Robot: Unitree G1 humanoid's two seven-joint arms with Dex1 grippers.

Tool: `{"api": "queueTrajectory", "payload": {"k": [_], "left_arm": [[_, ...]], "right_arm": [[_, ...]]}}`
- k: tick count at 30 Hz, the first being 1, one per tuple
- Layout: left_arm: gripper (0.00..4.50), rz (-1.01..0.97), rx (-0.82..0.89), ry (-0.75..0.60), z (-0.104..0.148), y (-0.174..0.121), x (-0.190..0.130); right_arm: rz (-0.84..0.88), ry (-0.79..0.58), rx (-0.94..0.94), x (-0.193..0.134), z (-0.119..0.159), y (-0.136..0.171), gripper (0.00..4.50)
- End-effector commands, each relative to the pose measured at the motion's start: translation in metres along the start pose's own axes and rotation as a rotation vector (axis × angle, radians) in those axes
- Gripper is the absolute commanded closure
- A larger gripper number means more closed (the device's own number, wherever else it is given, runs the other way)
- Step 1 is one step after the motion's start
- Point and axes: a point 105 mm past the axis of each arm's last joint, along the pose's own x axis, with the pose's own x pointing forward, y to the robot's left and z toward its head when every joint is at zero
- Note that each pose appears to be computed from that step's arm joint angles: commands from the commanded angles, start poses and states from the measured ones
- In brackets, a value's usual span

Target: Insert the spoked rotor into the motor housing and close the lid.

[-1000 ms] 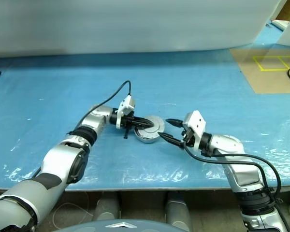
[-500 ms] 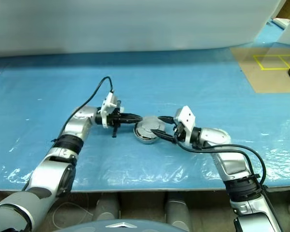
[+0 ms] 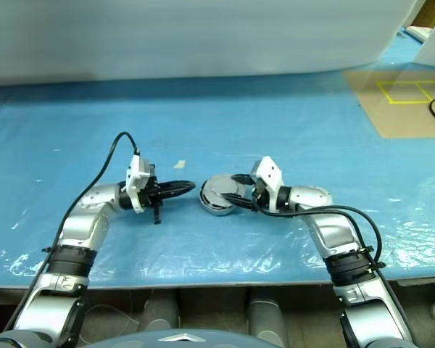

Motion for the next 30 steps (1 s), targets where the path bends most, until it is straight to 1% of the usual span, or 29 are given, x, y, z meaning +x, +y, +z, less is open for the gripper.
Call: {"api": "queueTrajectory", "payload": {"k": [1,13,18,23,26,29,30], "left_arm": [[4.47,0.052,0.025,-0.035,0.011,0.002,-0.006],[4.47,0.090,0.013,-0.039,0.012,0.005,-0.008],[4.47,0.093,0.011,-0.039,0.011,0.005,-0.007],[4.47,0.099,0.009,-0.037,0.011,0.006,-0.007],[4.50,0.103,0.009,-0.034,0.010,0.007,-0.007],[4.50,0.113,0.009,-0.032,0.010,0.008,-0.008],[4.50,0.116,0.009,-0.031,0.010,0.009,-0.008]], "right_arm": [[0.004,-0.023,-0.039,0.004,0.009,-0.002,1.53],[0.061,-0.006,-0.033,0.017,0.010,0.006,1.53],[0.067,0.017,-0.029,0.024,0.006,0.008,1.53],[0.074,0.022,-0.032,0.030,0.007,0.008,1.53],[0.086,0.030,-0.042,0.031,0.006,0.008,0.97],[0.088,0.029,-0.044,0.032,0.006,0.008,0.02],[0.091,0.028,-0.040,0.032,0.006,0.009,0.02]]}}
